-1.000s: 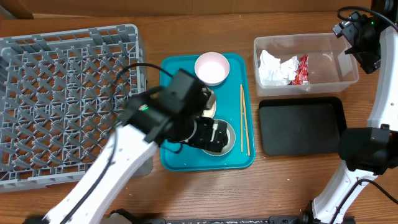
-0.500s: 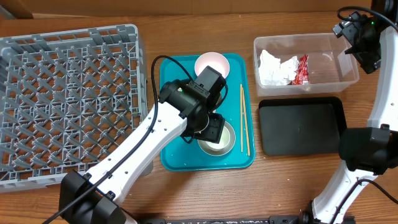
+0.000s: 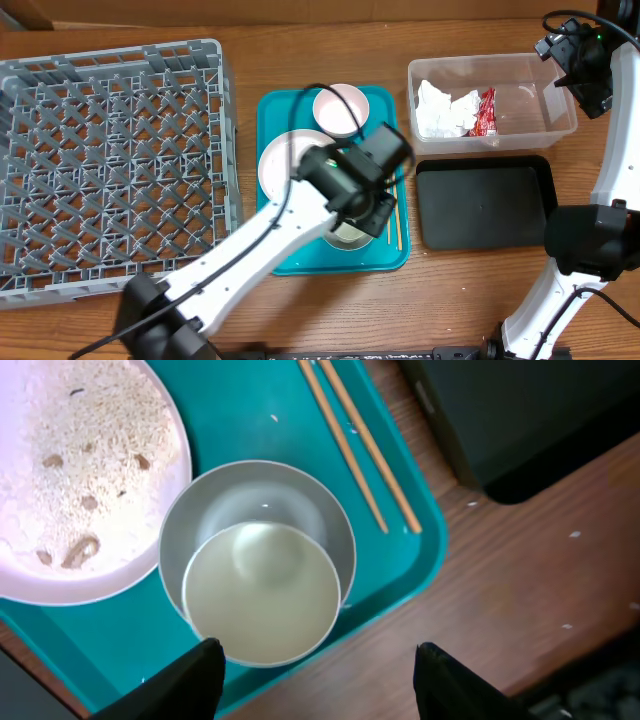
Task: Sort waste into correct bins and load items into the dishwasher
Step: 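Reach the left gripper to the small white cup on the tray, then grasp the white cup rim with the left gripper and lift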
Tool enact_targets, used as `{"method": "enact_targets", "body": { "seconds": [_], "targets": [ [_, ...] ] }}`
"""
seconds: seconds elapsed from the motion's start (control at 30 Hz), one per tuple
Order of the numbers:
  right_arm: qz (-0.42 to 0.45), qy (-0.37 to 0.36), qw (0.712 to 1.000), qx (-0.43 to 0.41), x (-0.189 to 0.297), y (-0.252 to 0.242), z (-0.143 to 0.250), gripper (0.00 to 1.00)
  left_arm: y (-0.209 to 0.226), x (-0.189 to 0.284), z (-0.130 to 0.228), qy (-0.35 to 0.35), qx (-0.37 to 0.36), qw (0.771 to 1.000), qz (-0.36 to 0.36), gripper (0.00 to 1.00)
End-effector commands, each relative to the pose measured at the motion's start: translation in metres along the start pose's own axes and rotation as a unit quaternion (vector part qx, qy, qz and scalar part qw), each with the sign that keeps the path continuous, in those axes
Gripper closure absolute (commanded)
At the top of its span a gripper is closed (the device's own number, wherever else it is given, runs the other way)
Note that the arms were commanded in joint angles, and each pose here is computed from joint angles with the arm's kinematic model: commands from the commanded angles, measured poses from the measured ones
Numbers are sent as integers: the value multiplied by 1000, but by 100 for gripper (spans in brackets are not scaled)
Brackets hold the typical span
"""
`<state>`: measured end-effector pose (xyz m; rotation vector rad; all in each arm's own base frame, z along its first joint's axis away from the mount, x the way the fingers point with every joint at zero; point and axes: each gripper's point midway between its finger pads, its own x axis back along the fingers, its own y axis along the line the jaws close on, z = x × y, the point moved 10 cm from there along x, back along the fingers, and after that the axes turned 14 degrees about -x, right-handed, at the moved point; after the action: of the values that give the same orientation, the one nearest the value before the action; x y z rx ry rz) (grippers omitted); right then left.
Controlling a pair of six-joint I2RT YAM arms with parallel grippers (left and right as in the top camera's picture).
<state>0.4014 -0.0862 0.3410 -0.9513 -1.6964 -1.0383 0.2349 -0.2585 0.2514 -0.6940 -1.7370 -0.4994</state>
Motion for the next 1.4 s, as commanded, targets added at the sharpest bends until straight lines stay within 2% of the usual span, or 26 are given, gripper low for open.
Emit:
{"method": "enact_targets", "body": {
  "seconds": [0.0, 0.1, 0.43, 0.67, 0.83, 1.07, 1.37],
  "targets": [
    [-2, -7, 1000, -4, 3, -1, -2, 0, 3, -22, -7, 20, -3, 998, -56, 37],
    [-2, -7, 1000, -4, 3, -1, -2, 0, 2, -41, -9, 44, 9, 998, -54, 43],
    [-2, -7, 1000, -4, 3, -1, -2, 0, -5, -54, -13, 48, 7, 998, -27, 46],
    [-2, -7, 1000, -4, 3, -1, -1, 0, -17, -67, -1, 81, 3, 997, 13, 50],
    [-2, -7, 1000, -4, 3, -1, -2, 0, -22, -69, 2, 82, -4, 997, 1, 48],
    [-2, -7, 1000, -4, 3, -1, -2, 0, -14, -73, 8, 92, 11, 994, -59, 51],
    [-2, -7, 1000, -4, 3, -1, -2, 0, -14, -82, 12, 89, 10, 994, -57, 53]
  ]
}}
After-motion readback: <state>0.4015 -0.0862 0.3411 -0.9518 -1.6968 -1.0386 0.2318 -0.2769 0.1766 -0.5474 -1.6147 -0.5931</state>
